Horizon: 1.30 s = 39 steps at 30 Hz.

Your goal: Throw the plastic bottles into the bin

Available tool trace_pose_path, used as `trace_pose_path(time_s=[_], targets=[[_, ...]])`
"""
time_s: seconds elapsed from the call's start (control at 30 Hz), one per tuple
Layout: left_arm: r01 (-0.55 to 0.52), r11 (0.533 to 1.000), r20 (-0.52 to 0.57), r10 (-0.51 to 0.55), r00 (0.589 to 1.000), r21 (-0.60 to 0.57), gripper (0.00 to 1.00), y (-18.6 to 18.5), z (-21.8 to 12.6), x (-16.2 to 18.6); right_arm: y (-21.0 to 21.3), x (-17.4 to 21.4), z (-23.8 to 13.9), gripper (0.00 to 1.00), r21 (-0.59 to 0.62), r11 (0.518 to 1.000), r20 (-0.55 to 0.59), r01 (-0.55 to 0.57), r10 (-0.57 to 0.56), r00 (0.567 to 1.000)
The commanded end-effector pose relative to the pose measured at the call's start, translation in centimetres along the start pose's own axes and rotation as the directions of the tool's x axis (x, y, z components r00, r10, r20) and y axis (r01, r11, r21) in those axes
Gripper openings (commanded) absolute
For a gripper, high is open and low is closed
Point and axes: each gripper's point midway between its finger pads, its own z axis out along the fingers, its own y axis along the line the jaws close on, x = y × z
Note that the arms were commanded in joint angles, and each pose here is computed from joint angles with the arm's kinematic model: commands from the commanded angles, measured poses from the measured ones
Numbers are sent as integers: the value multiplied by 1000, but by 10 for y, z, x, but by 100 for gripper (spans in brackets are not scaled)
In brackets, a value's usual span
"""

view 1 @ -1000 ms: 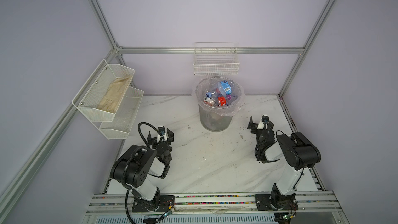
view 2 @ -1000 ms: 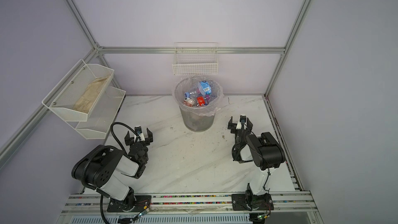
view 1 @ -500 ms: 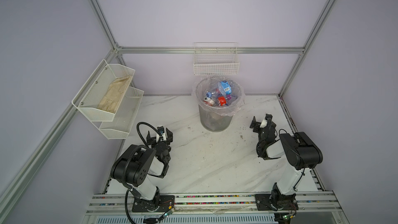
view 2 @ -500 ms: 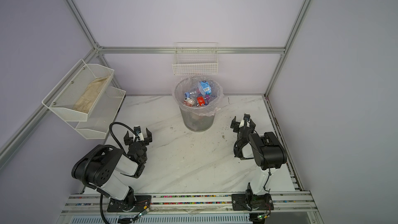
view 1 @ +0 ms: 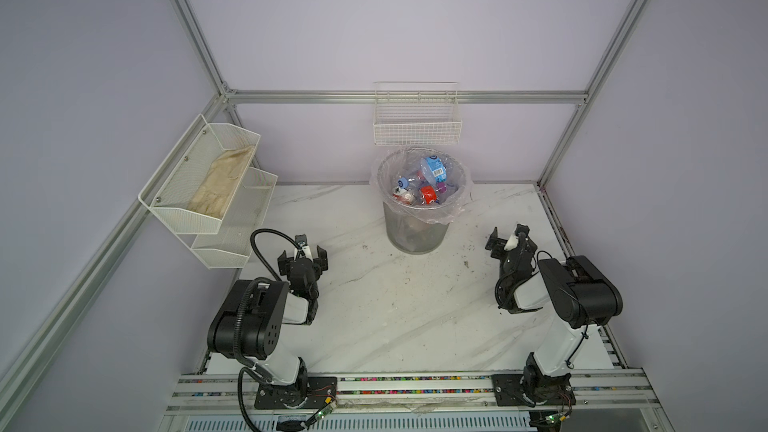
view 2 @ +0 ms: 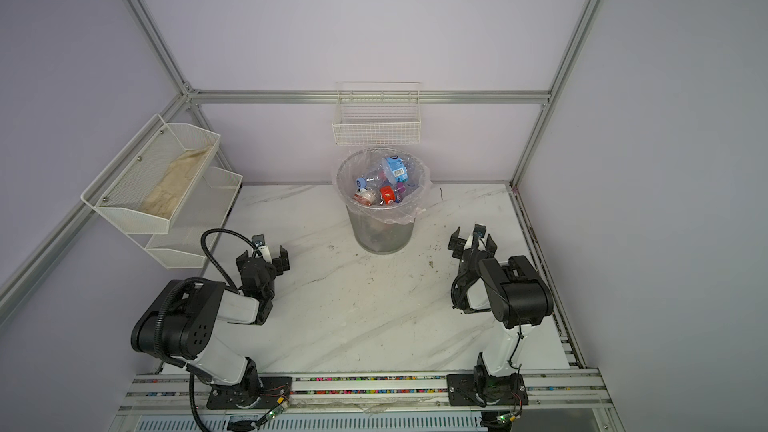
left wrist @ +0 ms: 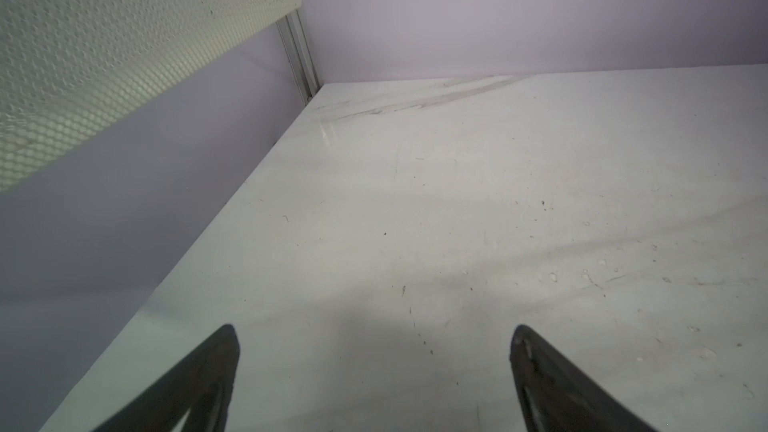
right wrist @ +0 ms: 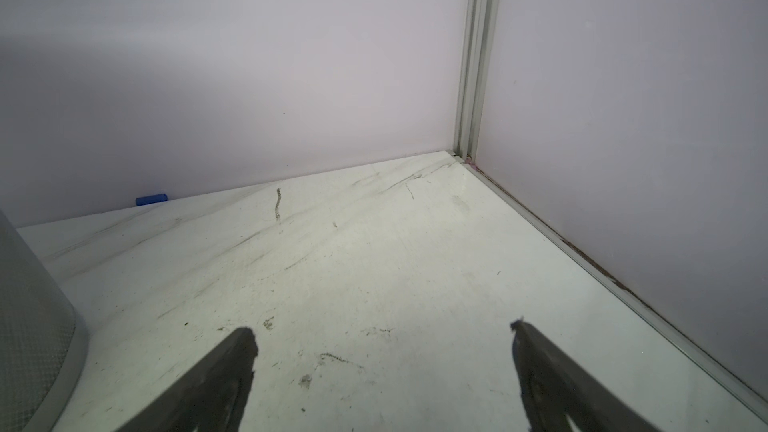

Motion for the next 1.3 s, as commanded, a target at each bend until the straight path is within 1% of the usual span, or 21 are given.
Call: trace_pose_path(time_s=[0.0, 0.1, 0.17, 0.23, 0.3, 0.33, 0.43, 0.6, 0.9, 1.27], targets=[[67, 997, 41, -68, 997, 27, 100, -2, 9, -26, 12, -21, -9, 98, -46, 999, 86, 25, -20, 996], [67, 997, 45, -68, 997, 27, 100, -2, 9, -27, 15, -22, -12, 98, -72, 997, 97, 35, -28, 995], [68, 997, 45, -69, 997, 26, 100, -1, 9, -27, 19, -18, -8, 98, -83, 996, 78, 39, -33, 996], [68, 997, 46, -69, 997, 27, 100, -2, 8, -27, 17, -13, 2, 97, -64, 998, 37, 11, -8, 999], [69, 997, 49, -70, 996, 27, 100, -2, 8, -27, 6, -9, 13, 97, -22, 999, 0, -28, 28, 1000], [68, 997, 50, -69, 996, 27, 100, -1, 8, -27, 2, -9, 15, 97, -20, 999, -4, -42, 42, 999], [83, 997, 59, -83, 995, -2, 100, 5, 6, -27, 0, -10, 16, 98, -20, 999, -4, -45, 45, 999], [85, 996, 67, -85, 994, 0, 100, 5, 5, -28, -2, -13, 13, 98, -12, 1000, 11, -28, 28, 1000], [78, 997, 45, -78, 996, -5, 100, 4, 9, -26, -2, -13, 14, 98, -12, 1000, 10, -27, 27, 1000], [70, 998, 62, -70, 996, 7, 100, 2, 6, -28, -2, -13, 13, 98, -12, 1000, 11, -27, 27, 1000]])
